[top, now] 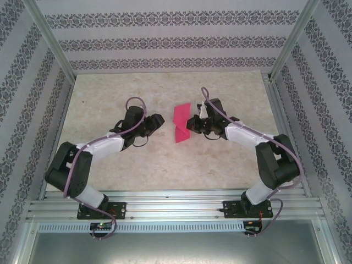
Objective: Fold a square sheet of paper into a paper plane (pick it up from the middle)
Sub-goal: Turn over the paper at the center of the table.
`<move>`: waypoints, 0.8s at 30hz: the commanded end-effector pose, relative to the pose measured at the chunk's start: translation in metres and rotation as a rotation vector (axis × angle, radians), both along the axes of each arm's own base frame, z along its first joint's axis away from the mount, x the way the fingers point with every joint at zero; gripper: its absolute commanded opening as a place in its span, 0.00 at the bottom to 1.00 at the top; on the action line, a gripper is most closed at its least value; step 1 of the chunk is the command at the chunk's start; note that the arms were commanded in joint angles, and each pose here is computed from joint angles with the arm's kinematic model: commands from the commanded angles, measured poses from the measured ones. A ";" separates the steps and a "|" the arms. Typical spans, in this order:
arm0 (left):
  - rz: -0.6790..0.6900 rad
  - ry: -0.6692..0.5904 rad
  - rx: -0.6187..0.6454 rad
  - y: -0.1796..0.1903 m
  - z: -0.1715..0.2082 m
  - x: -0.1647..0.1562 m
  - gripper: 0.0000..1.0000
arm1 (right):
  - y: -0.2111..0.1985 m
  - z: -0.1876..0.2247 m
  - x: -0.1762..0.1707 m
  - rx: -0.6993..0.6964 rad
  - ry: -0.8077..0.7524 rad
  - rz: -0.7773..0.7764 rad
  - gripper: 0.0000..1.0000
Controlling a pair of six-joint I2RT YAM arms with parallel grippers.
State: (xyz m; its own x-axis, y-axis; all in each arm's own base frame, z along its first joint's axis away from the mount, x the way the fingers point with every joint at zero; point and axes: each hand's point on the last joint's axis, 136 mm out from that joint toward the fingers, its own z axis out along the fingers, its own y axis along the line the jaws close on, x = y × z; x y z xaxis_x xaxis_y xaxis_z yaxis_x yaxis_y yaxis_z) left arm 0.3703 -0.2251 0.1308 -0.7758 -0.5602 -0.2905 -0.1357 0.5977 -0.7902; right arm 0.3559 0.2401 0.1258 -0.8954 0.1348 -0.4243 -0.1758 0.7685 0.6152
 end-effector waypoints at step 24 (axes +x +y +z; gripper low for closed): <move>0.298 0.104 0.175 0.128 -0.008 -0.013 0.59 | 0.010 -0.053 -0.063 -1.283 -0.112 0.523 0.25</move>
State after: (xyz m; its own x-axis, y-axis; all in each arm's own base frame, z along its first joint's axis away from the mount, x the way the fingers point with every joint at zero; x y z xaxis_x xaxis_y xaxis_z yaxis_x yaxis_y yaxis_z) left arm 0.3591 -0.0984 0.1185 -0.6103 -0.7208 -0.3286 -0.4118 0.6430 -0.6458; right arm 0.2954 0.2396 0.0664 -0.6593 -0.7509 -0.0382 -0.6331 0.5819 -0.5104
